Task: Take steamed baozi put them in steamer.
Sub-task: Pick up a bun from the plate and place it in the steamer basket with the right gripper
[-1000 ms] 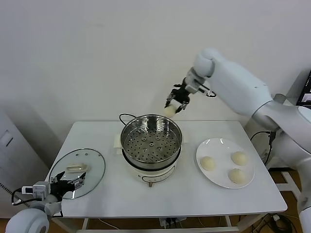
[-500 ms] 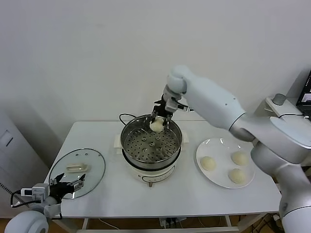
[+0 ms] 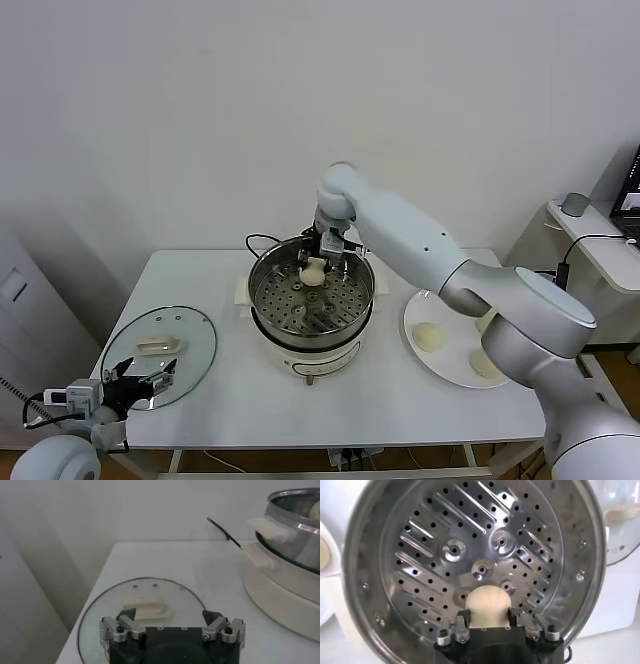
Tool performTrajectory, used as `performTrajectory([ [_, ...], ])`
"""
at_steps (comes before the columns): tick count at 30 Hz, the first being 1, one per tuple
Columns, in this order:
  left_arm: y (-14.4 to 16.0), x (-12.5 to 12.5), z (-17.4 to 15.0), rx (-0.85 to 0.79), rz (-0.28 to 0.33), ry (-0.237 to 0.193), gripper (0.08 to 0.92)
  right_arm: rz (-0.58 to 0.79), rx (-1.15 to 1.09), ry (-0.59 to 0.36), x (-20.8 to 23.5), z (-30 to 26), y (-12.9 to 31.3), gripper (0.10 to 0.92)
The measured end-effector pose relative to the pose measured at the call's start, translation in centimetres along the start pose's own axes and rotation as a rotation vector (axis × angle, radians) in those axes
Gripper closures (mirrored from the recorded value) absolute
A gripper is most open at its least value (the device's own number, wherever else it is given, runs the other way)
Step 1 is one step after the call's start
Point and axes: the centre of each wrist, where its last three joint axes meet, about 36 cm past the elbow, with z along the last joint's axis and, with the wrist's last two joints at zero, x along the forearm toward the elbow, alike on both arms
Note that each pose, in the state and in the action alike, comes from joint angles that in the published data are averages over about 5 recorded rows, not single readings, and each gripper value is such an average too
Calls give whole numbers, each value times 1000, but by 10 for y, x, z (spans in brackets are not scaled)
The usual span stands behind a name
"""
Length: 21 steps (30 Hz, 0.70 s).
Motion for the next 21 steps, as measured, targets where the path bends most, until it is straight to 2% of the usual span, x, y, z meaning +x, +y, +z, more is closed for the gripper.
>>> performTrajectory([
  [4, 0, 0, 0, 0, 0, -1, 177, -2, -1, 14, -5, -1, 0, 490],
  [13, 0, 0, 1, 0, -1, 1, 177, -2, -2, 32, -6, 0, 3, 246],
  [16, 0, 0, 1, 2, 0, 2, 177, 0, -11, 27, 0, 4, 7, 207],
  [21, 0, 1, 1, 3, 0, 1, 177, 4, -45, 3, 24, 19, 19, 200],
])
